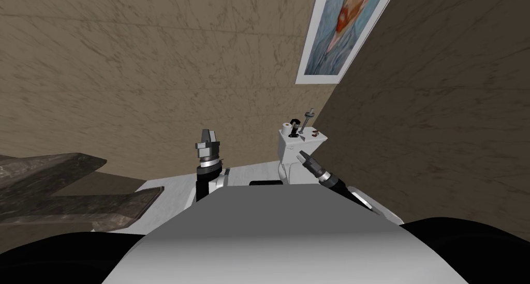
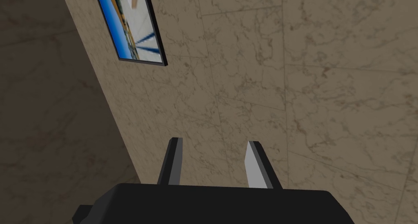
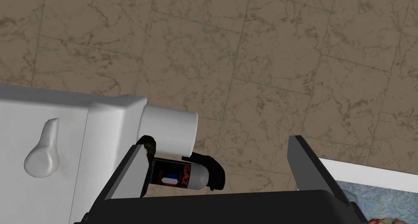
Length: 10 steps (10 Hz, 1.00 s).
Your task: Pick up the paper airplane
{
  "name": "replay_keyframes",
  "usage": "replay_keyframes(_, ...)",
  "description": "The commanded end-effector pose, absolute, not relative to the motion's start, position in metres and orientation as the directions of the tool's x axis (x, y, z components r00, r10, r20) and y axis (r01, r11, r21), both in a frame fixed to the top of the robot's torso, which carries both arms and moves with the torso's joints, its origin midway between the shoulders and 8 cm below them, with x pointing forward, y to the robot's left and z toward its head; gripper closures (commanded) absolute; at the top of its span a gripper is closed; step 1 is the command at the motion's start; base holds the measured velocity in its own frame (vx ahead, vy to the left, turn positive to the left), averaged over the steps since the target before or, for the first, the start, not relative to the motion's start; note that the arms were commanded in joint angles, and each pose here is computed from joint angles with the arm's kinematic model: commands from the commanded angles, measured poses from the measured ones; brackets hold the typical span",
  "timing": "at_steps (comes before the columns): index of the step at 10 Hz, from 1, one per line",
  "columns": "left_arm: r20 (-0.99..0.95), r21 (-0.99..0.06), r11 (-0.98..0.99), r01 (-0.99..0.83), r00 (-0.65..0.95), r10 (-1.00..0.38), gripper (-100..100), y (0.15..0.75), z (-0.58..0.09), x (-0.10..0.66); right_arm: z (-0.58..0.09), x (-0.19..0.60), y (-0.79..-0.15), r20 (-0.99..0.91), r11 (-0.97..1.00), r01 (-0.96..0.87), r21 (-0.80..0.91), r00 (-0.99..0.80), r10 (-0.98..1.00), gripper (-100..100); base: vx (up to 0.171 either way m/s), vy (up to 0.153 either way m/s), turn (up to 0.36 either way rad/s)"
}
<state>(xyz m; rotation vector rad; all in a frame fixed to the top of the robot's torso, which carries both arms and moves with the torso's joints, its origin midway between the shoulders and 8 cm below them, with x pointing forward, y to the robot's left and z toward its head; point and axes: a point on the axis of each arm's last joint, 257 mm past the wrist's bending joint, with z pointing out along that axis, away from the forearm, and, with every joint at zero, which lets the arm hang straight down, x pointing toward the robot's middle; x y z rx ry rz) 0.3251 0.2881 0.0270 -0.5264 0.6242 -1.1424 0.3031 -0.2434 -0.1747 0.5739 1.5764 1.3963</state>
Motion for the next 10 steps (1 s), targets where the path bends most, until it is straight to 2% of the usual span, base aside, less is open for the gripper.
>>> replay_keyframes(1,-0.184,-0.671,0.331,0.663,0.283,-0.941,0,0.288,0.027,0.325,-0.191,0.295,-0.250,-0.335,0.281,-0.183,0.942,-0.496,0.801,-100,-0.005,-0.012,0.094)
replay_keyframes(10,-0.184,-0.671,0.331,0.663,0.283,-0.941,0,0.288,0.027,0.325,-0.238,0.265,-0.282,-0.393,0.457,-0.076,0.886,-0.647,0.654,-100,-0.001,-0.016,0.052)
